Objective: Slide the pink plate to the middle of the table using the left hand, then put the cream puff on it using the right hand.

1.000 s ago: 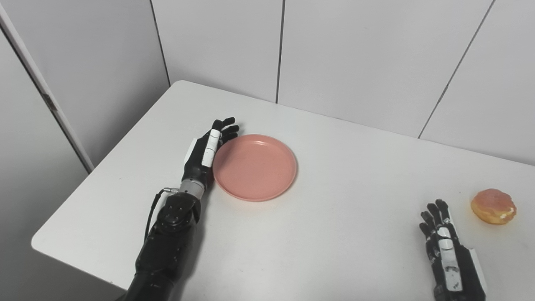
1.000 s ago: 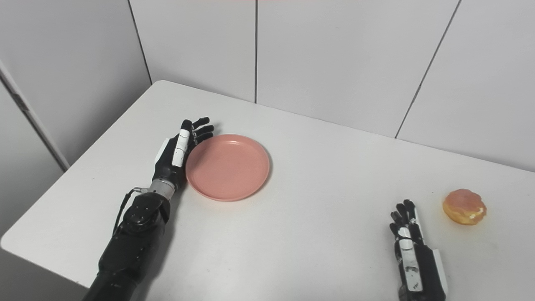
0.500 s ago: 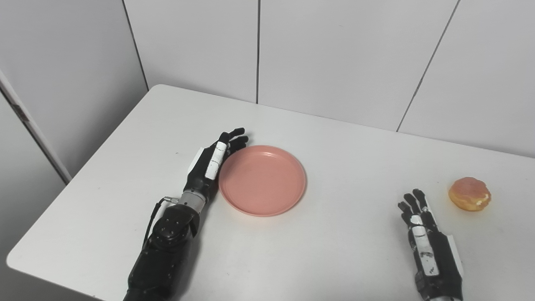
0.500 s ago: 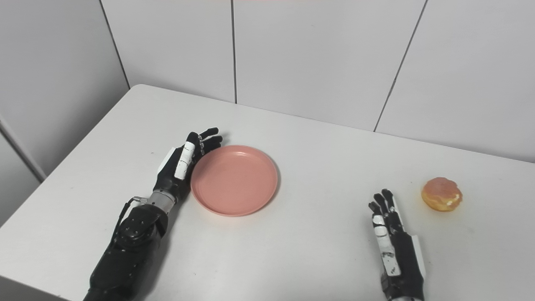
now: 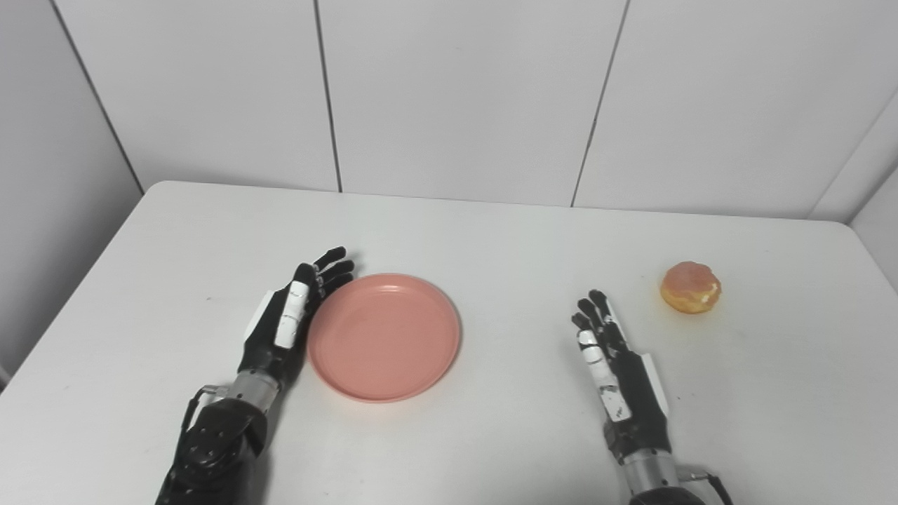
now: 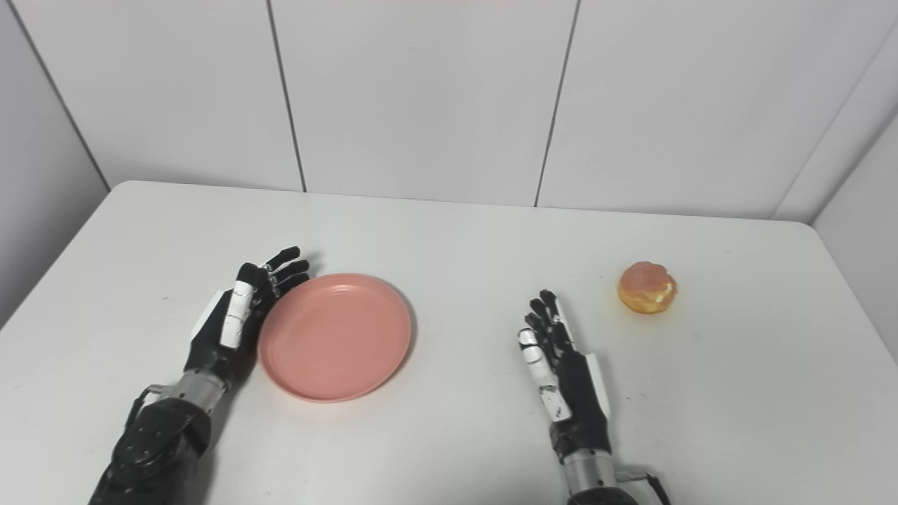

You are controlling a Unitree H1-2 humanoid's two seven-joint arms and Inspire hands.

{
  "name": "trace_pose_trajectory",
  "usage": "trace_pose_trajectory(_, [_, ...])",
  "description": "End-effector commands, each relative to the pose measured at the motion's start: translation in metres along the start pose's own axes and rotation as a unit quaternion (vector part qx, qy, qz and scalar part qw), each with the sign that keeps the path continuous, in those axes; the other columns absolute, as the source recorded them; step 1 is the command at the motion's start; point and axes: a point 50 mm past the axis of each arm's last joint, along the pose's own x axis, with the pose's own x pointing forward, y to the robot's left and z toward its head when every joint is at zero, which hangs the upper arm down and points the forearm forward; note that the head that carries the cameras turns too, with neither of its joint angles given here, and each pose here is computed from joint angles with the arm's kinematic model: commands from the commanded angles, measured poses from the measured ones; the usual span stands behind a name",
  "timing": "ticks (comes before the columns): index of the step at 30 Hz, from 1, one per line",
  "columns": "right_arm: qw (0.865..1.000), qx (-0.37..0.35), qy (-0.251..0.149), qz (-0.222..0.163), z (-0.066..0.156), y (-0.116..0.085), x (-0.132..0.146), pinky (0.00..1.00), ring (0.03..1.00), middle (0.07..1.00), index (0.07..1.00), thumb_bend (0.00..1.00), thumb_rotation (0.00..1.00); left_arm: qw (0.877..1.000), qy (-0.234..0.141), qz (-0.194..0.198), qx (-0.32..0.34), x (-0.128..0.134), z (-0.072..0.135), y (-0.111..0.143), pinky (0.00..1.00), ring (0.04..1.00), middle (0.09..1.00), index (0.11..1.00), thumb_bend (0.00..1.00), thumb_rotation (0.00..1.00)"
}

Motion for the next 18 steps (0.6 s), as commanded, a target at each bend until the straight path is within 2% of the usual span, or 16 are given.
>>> trace_pose_trajectory(1, [0.999, 0.005, -0.032, 0.015, 0.011, 0.015, 0.009, 1.0, 0.964, 0.959, 0.983, 0.6, 0.82, 0.999, -0.004, -0.03, -0.012, -0.003, -0.006, -0.011, 0.89, 0.868, 0.855, 0.834, 0.86, 1.0])
trace_pose_trajectory(5, [0.999, 0.002, -0.034, 0.016, 0.012, 0.02, 0.013, 1.0, 0.98, 0.967, 0.993, 0.61, 0.84, 0.999, -0.011, -0.043, -0.01, -0.009, -0.014, -0.022, 0.89, 0.873, 0.861, 0.845, 0.85, 1.0])
trace_pose_trajectory(10, [0.999, 0.0, -0.03, 0.011, 0.013, 0.021, 0.016, 1.0, 0.981, 0.968, 0.993, 0.66, 0.85, 0.999, -0.018, -0.042, -0.019, -0.022, -0.021, -0.039, 0.89, 0.873, 0.87, 0.847, 0.8, 1.0])
trace_pose_trajectory(14, [0.999, 0.0, -0.032, 0.005, 0.015, 0.018, 0.017, 1.0, 0.981, 0.969, 0.991, 0.66, 0.85, 0.998, -0.022, -0.051, -0.032, -0.033, -0.023, -0.054, 0.89, 0.887, 0.881, 0.857, 0.76, 1.0])
trace_pose_trajectory(18, [0.999, -0.004, -0.033, 0.002, 0.016, 0.012, 0.017, 1.0, 0.978, 0.967, 0.988, 0.65, 0.86, 0.997, -0.017, -0.056, -0.044, -0.04, -0.023, -0.068, 0.9, 0.899, 0.888, 0.868, 0.77, 1.0])
